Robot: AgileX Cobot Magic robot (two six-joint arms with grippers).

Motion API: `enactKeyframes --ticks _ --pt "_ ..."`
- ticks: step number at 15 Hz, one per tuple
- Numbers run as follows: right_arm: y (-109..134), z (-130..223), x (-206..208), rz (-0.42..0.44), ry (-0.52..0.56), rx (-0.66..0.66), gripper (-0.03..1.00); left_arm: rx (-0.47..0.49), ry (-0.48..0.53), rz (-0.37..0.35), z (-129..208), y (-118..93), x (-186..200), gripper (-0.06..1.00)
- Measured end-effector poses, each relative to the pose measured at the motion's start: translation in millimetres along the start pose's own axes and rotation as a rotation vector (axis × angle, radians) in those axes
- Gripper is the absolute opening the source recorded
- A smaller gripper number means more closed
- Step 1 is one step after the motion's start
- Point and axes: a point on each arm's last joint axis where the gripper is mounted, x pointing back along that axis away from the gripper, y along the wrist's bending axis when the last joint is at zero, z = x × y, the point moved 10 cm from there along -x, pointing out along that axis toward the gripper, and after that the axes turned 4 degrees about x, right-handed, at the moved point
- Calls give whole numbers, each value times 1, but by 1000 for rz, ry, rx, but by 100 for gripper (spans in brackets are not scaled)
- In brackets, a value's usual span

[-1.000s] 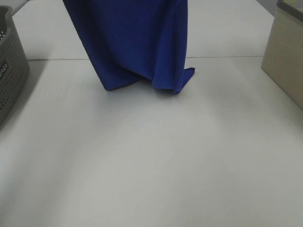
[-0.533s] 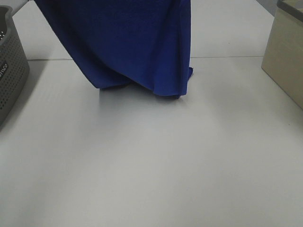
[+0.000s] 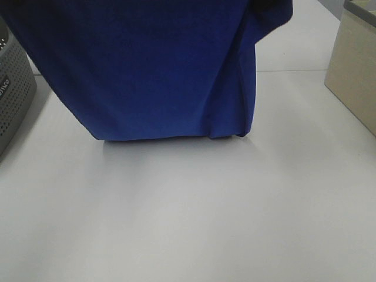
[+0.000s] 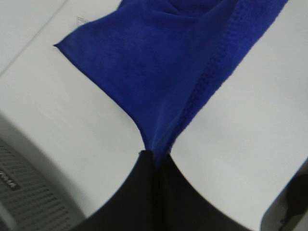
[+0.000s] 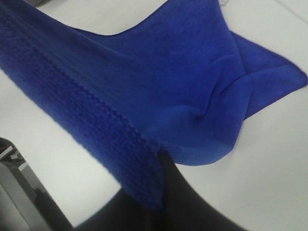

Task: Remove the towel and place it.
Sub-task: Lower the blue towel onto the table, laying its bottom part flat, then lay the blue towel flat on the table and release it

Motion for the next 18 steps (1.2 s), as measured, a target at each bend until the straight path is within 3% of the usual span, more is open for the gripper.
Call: enactKeyframes --ticks 2,7,9,12,15,18 --pt "10 25 -4 -24 44 -23 2 87 35 71 15 -15 -12 0" --pt "31 68 -7 -64 105 -59 2 208 121 140 62 -41 -20 0" --pt "46 104 -14 -95 166 -119 2 282 212 215 113 -69 -31 0" --pt "57 133 -19 -109 220 -166 2 313 205 240 129 -83 -25 0" --pt "61 136 -6 -71 188 -188 2 351 139 256 133 -95 -10 0" --pt "72 158 -13 -104 222 -214 2 393 187 301 155 -109 -20 0"
